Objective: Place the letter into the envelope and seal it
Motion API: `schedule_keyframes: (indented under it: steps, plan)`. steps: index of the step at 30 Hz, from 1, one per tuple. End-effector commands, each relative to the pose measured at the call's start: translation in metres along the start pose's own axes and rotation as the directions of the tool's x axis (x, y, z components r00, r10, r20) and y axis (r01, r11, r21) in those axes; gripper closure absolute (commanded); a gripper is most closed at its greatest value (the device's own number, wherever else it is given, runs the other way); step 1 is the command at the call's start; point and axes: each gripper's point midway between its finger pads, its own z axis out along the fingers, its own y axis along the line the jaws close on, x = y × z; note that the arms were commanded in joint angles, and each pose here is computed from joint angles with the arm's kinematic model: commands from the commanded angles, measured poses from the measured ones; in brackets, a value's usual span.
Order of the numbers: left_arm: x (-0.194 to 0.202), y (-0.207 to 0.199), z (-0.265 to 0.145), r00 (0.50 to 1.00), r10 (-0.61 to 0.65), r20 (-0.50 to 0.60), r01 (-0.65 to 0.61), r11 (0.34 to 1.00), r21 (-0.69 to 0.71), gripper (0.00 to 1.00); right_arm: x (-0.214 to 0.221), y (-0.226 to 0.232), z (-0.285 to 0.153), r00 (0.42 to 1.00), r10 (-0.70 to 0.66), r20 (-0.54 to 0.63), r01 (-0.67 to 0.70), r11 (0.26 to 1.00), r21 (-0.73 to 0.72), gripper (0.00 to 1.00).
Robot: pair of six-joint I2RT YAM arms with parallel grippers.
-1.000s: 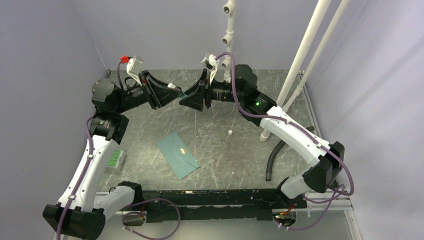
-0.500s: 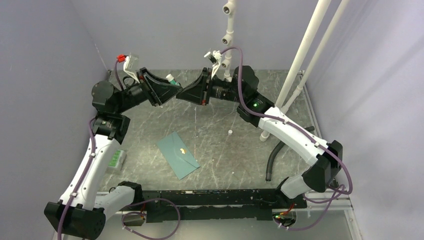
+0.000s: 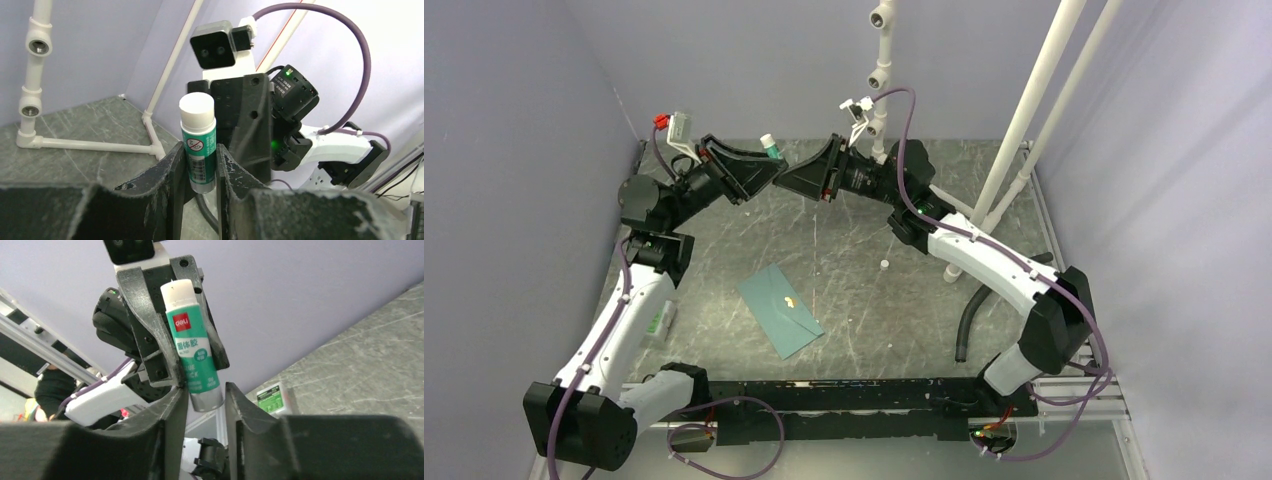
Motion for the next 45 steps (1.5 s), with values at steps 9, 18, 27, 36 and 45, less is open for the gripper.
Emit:
schedule_keyframes:
  steps: [9, 18, 27, 36, 45]
  plan:
    - [0.033, -0.023, -0.015, 0.937, 0.216, -0.273, -0.181, 0.972, 0.147, 0.98, -0.009, 0.035, -0.047, 0.945, -0.316, -0.086, 0.315, 0.949, -0.026, 0.32]
    - [0.047, -0.040, -0.027, 0.904, 0.225, -0.363, -0.136, 0.958, 0.254, 0.97, -0.018, 0.033, -0.026, 0.953, -0.279, -0.118, 0.276, 0.960, -0.045, 0.44]
    - [0.046, -0.038, -0.024, 0.910, 0.211, -0.358, -0.124, 0.960, 0.250, 0.98, -0.006, 0.032, -0.007, 0.944, -0.278, -0.179, 0.270, 0.961, -0.067, 0.56]
    - [0.039, -0.025, -0.020, 0.939, 0.127, -0.320, -0.095, 0.989, 0.115, 0.63, -0.039, 0.030, -0.012, 0.978, -0.196, 0.076, 0.193, 0.980, 0.046, 1.00]
    - [0.040, 0.006, -0.015, 0.985, -0.023, -0.169, 0.018, 0.999, -0.027, 0.47, -0.051, 0.004, -0.017, 0.961, -0.012, 0.275, -0.016, 0.995, 0.100, 1.00]
